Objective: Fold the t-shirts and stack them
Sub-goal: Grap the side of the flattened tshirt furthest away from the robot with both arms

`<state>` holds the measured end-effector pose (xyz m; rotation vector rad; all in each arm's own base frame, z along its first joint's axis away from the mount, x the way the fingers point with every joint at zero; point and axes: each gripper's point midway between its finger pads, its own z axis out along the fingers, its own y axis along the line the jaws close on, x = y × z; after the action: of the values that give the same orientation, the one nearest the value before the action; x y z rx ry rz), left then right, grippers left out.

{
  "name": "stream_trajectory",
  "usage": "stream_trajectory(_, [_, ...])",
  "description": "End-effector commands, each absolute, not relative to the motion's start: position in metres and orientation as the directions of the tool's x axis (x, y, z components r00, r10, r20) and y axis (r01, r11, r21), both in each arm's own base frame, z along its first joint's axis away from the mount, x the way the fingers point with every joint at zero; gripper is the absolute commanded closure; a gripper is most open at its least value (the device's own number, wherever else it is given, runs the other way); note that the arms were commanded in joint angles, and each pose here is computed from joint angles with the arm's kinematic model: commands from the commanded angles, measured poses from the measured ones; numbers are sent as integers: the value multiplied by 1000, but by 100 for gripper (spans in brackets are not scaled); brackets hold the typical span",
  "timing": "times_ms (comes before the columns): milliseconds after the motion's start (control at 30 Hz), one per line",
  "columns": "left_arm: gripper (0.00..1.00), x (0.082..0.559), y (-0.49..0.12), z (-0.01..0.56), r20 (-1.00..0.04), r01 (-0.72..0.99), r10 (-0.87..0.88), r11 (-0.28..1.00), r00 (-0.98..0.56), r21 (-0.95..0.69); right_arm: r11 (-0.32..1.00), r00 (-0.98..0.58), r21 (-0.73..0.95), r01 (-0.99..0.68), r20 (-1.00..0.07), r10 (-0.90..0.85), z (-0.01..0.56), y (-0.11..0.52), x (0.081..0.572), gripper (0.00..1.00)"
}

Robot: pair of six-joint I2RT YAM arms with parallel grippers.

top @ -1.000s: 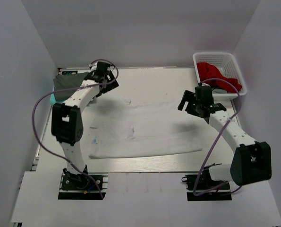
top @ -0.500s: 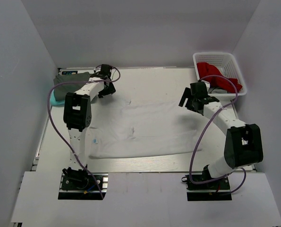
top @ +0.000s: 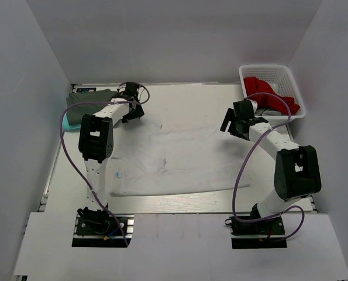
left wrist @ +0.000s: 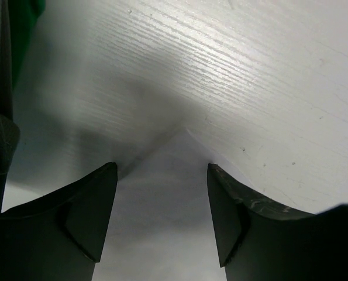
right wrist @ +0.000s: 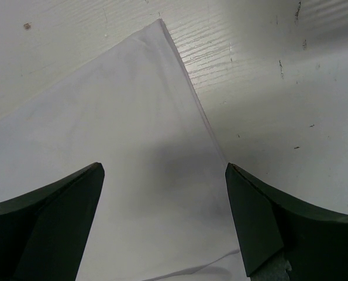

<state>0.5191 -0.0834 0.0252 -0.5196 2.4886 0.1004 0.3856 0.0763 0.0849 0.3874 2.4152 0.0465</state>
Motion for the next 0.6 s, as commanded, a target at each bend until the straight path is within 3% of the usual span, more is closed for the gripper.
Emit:
stream_trajectory(0, [27, 535, -88, 70, -647, -354, -341, 928, -682, -116, 956, -683, 154, 249, -672, 286, 103, 83, 404, 10])
stream_trajectory(267, [25, 544, -90, 41, -614, -353, -325, 932, -720, -79, 953, -689, 152, 262, -661, 295, 98, 79, 410, 10])
stream_trajectory(400, [44, 528, -86, 19, -569, -350, -307, 936, -763, -36, 953, -696, 141, 270, -655, 294, 92, 78, 410, 10])
stream_trajectory(567, [52, 505, -79, 13, -562, -355, -305, 935, -769, -21, 952, -704, 134, 275, -646, 295, 85, 78, 412, 10])
